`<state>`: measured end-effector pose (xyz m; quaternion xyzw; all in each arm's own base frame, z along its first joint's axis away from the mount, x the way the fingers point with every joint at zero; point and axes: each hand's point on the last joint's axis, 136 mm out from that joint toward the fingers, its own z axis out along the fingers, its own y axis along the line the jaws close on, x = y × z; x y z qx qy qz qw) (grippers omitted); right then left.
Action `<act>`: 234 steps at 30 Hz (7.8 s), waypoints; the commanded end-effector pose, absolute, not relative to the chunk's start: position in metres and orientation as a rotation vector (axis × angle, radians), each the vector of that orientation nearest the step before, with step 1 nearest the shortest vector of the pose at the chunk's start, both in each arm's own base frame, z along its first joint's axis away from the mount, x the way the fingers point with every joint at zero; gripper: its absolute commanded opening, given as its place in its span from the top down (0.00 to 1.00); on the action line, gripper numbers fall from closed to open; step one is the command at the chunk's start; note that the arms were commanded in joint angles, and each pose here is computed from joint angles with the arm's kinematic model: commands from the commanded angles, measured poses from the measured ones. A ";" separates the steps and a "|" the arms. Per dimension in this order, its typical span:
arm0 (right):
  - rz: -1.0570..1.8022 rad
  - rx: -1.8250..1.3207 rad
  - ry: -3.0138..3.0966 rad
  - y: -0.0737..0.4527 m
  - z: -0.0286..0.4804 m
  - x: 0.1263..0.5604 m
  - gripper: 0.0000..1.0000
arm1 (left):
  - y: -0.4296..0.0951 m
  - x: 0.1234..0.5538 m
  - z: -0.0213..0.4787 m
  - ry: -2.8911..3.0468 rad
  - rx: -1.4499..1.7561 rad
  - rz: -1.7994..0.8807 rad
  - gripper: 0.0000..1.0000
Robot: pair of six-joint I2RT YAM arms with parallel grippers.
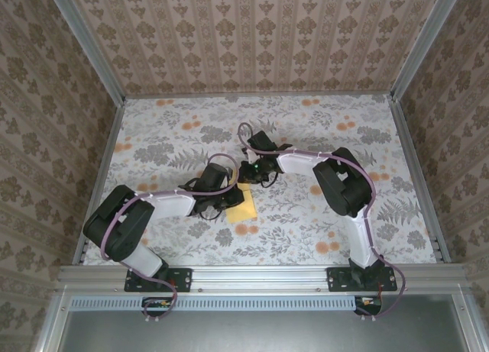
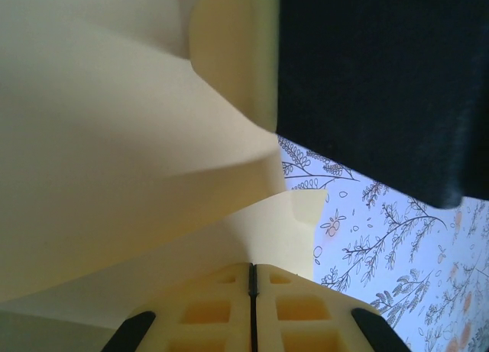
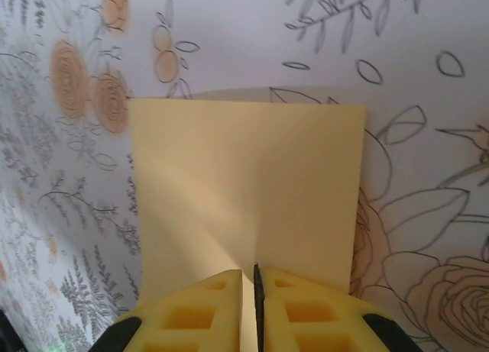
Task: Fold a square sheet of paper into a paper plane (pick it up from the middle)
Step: Rotate the paper at the center of the table, then fold the triangle a second time at the center of the table.
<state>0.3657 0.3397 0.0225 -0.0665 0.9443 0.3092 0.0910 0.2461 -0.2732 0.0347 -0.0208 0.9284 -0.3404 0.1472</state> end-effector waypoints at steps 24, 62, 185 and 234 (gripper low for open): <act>0.610 0.097 2.930 0.277 0.002 0.345 0.84 | -0.278 0.256 0.032 2.664 -0.080 -1.011 0.91; 1.139 -0.064 2.857 0.298 0.041 0.291 0.58 | -0.279 0.256 0.043 2.628 -0.094 -1.048 0.90; 0.886 -0.062 3.076 0.273 -0.021 0.213 0.99 | -0.260 0.243 -0.008 2.821 -0.212 -0.879 0.91; 1.125 0.055 2.831 0.297 0.037 0.259 1.00 | -0.258 0.232 -0.021 2.905 -0.214 -0.853 0.93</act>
